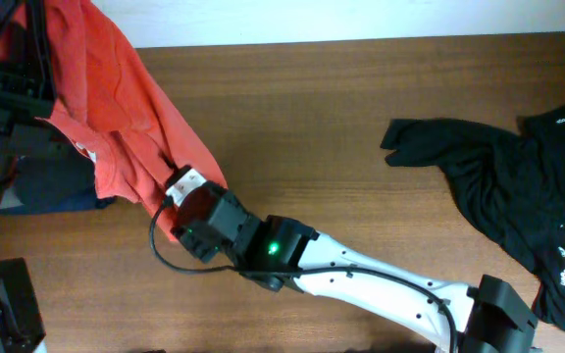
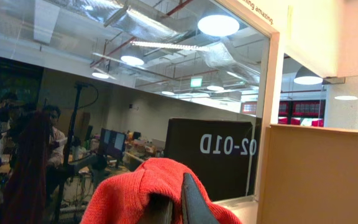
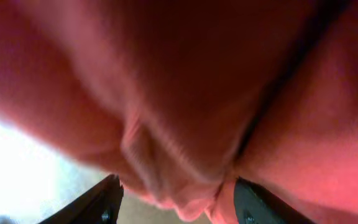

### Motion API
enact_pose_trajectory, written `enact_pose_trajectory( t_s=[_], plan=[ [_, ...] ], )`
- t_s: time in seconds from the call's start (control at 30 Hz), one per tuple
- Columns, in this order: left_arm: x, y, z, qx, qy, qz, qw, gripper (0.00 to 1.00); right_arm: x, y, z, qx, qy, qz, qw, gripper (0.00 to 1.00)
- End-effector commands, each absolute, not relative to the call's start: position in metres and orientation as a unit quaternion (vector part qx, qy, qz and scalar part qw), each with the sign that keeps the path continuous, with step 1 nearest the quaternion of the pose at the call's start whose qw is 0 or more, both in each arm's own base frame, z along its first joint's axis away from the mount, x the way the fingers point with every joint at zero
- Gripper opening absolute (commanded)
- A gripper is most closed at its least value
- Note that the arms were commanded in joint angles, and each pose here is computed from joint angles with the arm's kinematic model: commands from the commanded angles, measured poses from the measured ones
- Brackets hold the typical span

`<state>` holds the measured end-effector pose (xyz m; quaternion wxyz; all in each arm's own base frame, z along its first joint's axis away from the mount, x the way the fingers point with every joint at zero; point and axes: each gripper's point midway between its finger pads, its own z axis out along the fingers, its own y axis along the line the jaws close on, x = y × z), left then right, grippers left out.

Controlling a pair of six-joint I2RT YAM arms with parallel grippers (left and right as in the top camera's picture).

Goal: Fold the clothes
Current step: 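Grasp the hanging red t-shirt lower edge with the right gripper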

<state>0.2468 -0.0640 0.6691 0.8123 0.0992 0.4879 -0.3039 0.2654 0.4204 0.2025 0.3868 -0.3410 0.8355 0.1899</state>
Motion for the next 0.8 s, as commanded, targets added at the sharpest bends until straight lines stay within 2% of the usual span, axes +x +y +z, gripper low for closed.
enact_pose_trajectory(
  t_s=[0.0, 0.17, 0.23, 0.27, 0.3, 0.37, 0.47, 0.63, 0.77],
  plan=[
    [0.226, -0.068, 0.683, 0.111, 0.469, -0.305, 0.821, 0.00, 0.288, 0.409, 0.204, -0.312, 0.841, 0.171, 0.408, 0.62],
    [0.227, -0.067, 0.681, 0.109, 0.474, -0.305, 0.819, 0.00, 0.296, 0.414, 0.215, -0.312, 0.827, 0.180, 0.431, 0.61],
    [0.228, -0.067, 0.681, 0.110, 0.475, -0.302, 0.819, 0.00, 0.298, 0.418, 0.222, -0.318, 0.817, 0.183, 0.444, 0.57],
    [0.228, -0.067, 0.680, 0.111, 0.475, -0.301, 0.820, 0.00, 0.299, 0.419, 0.224, -0.316, 0.815, 0.186, 0.448, 0.49],
    [0.228, -0.067, 0.680, 0.113, 0.475, -0.295, 0.821, 0.00, 0.299, 0.420, 0.225, -0.315, 0.814, 0.187, 0.450, 0.32],
    [0.230, -0.067, 0.678, 0.115, 0.478, -0.290, 0.821, 0.00, 0.299, 0.419, 0.225, -0.315, 0.815, 0.187, 0.449, 0.11],
    [0.237, -0.065, 0.669, 0.115, 0.496, -0.270, 0.817, 0.00, 0.298, 0.415, 0.223, -0.317, 0.818, 0.178, 0.445, 0.04],
    [0.254, -0.052, 0.654, 0.091, 0.527, -0.226, 0.814, 0.00, 0.287, 0.394, 0.227, -0.324, 0.831, 0.156, 0.425, 0.04],
    [0.279, -0.032, 0.620, 0.043, 0.588, -0.178, 0.788, 0.00, 0.276, 0.340, 0.261, -0.305, 0.841, 0.103, 0.436, 0.04]
  ],
)
